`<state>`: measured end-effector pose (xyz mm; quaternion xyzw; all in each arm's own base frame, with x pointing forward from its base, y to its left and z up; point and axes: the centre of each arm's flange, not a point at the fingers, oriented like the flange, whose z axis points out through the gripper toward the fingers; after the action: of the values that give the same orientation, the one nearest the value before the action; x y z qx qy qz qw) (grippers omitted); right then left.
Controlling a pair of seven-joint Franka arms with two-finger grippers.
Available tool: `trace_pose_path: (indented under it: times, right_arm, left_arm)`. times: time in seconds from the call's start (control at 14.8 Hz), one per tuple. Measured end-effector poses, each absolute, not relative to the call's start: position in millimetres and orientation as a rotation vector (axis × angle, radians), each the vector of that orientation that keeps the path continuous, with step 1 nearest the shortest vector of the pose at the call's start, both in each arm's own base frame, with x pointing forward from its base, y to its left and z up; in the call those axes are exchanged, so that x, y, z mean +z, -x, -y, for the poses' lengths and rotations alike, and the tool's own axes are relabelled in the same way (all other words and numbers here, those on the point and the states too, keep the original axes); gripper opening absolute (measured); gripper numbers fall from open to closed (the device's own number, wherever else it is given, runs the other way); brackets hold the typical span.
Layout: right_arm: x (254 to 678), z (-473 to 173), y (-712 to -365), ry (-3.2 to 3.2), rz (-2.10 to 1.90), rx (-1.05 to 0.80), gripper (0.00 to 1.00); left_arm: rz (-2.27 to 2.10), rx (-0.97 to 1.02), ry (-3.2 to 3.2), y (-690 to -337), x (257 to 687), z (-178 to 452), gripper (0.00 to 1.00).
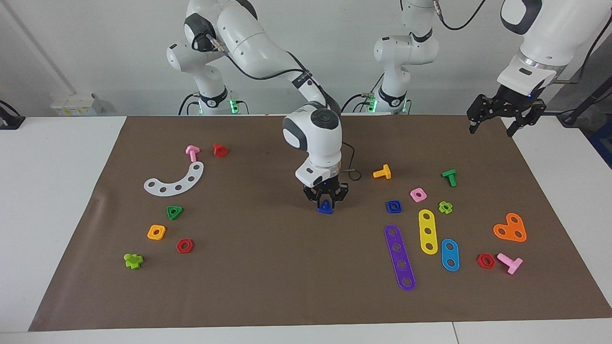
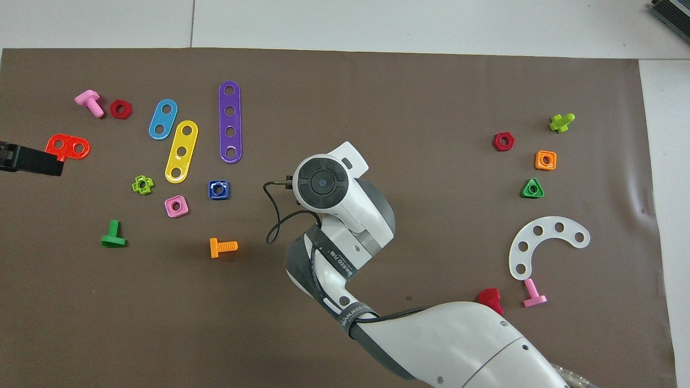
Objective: Unscrew and place screws in storage area
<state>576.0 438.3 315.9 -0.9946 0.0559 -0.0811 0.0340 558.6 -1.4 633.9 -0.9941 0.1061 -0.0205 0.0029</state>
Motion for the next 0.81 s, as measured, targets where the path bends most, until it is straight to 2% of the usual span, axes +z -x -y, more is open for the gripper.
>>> trace_pose_path:
  times: [0.14, 0.27, 0.34, 0.41, 0.47, 0.68, 0.81]
  right_arm:
    - [315, -438, -576, 3.060, -0.172, -0.248, 0.44]
    - [315, -438, -576, 3.060, -0.172, -0.248, 0.30]
    - [315, -438, -576, 3.060, -0.171, -0.248, 0.30]
    - [315, -439, -575, 3.060, -0.170, -0.248, 0.22]
    - [316, -440, -574, 3.058, -0.166, -0.250, 0.19]
    - [331, -444, -578, 3.046, -0.165, -0.273, 0.19]
    - [368, -422, -594, 3.021, -0.222, -0.332, 0.19]
  left_arm:
    - [-0.338, -0.040, 3.119, -558, 633, 3, 1.00]
    - [-0.343, -0.026, 3.120, -558, 632, 5, 1.00]
    - [-0.341, -0.025, 3.120, -558, 631, 4, 1.00]
    - [-0.338, -0.024, 3.120, -558, 631, 3, 1.00]
    - [-0.336, -0.024, 3.120, -558, 631, 2, 1.00]
    - [-0.332, -0.024, 3.121, -557, 631, 1, 1.00]
    - [-0.328, -0.023, 3.121, -557, 631, 0, 1.00]
